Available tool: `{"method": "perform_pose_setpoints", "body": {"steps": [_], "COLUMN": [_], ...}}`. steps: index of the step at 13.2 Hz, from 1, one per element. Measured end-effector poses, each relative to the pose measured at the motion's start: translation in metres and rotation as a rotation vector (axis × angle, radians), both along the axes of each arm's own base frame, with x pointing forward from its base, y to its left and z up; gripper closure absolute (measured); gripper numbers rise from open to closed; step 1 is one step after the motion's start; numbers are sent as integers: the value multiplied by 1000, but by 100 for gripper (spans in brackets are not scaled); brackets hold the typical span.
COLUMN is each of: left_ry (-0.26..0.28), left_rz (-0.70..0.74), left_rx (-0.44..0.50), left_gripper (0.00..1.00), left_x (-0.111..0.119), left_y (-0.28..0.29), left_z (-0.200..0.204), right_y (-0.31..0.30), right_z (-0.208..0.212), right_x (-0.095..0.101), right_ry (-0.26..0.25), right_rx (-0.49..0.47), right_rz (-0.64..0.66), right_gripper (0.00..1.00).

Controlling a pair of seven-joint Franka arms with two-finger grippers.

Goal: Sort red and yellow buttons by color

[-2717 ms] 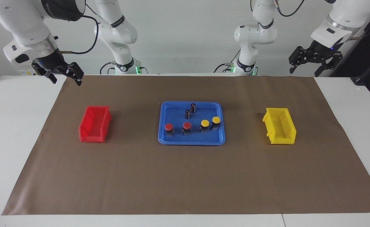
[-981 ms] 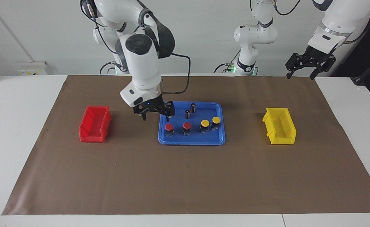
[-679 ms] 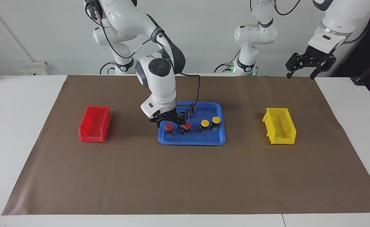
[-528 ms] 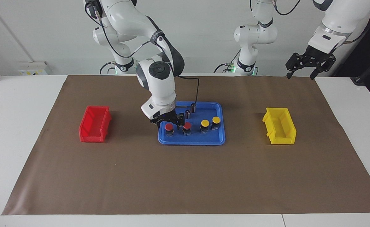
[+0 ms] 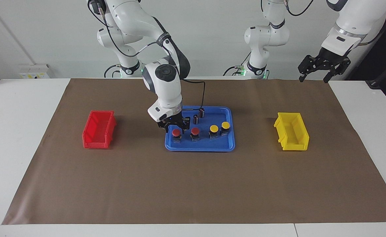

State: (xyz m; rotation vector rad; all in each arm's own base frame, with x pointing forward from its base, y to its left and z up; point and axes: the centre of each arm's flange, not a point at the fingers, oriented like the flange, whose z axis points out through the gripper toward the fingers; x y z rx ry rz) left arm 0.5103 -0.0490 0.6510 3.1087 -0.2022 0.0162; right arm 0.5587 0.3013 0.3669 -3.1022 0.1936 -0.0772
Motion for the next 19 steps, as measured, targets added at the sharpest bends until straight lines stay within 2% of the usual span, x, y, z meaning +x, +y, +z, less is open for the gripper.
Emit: {"method": "perform_pose_setpoints", "body": {"steps": [4,6,9,11,12,14,16,17,19], "left_ry": [0,0,0,4,6,7,0,-2,-9], "left_rz": [0,0,1,1,3,40,72,66,76], "left_rx": [0,0,0,0,0,0,-4,-5,-9], "left_gripper": [0,0,0,0,0,0,0,0,0], "left_x": [0,0,0,0,-1,-1,1,2,-4], "left_y": [0,0,0,0,1,2,-11,-37,-118], "left_z": [0,0,0,0,-1,0,-8,-25,-73], "right_y": [1,0,1,1,0,-9,-50,-88,-168], "right_z": [-12,-14,-17,-16,-13,18,83,114,145], "right_x": [-1,-2,-2,-2,0,14,34,38,32], "right_ry": [2,-1,-11,-12,-16,-7,3,17,56], "right_rx": [-20,-18,-12,-12,-13,-30,-50,-52,-55], "right_rz": [16,16,17,20,21,23,52,79,154], "right_gripper": [27,41,47,59,59,59,59,59,59]}}
